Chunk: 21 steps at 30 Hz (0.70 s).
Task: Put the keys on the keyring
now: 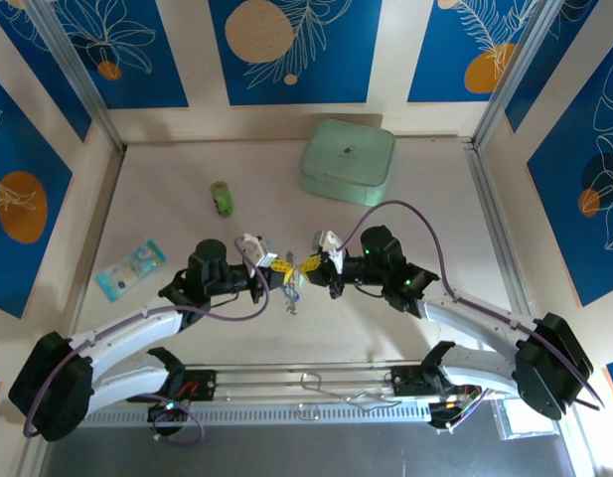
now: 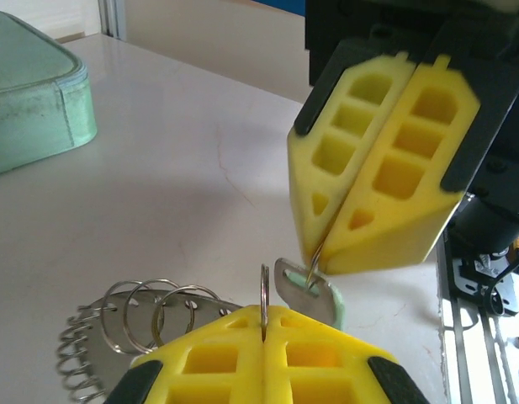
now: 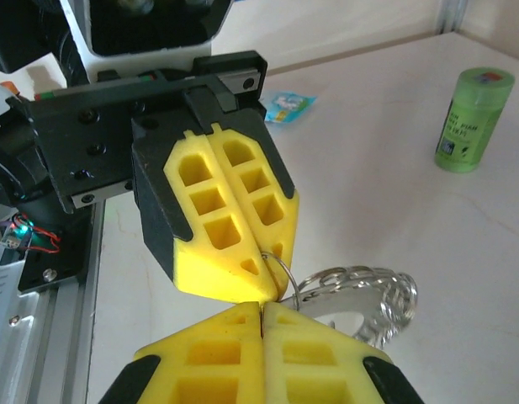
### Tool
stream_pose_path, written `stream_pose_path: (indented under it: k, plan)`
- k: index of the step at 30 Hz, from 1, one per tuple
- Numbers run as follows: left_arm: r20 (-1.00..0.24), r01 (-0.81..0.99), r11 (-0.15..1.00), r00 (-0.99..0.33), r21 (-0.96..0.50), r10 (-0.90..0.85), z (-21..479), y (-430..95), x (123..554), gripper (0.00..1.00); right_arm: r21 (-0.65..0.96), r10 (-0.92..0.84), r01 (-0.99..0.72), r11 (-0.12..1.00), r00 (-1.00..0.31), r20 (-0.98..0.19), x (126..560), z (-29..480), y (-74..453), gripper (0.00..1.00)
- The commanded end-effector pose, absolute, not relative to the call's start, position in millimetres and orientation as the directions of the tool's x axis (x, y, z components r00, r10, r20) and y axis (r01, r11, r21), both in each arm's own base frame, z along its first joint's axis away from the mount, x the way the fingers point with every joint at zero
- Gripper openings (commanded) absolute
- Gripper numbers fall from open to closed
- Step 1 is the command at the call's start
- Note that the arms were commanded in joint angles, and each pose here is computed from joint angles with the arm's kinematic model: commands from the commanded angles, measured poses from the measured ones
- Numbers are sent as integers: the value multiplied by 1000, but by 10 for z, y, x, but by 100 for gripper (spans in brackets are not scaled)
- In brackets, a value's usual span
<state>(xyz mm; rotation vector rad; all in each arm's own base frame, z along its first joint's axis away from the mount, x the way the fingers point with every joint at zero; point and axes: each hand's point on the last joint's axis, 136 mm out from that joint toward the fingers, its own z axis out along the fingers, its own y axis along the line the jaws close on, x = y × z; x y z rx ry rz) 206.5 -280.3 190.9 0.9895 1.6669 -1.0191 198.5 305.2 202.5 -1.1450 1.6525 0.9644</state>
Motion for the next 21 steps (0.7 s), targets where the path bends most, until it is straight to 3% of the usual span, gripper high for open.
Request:
stream_pose_path:
  k: [1, 21]
  plan:
    - [-971, 944, 275, -217, -182, 99, 2192, -2916, 2035, 0, 89, -228, -962, 260, -151, -962, 2022, 2201, 3111, 0]
    - [-975, 945, 267, -214, -191, 61, 2246, -2933, 2015, 0, 107, -217, -889, 445, -222, -951, 2306, 2093, 3045, 0]
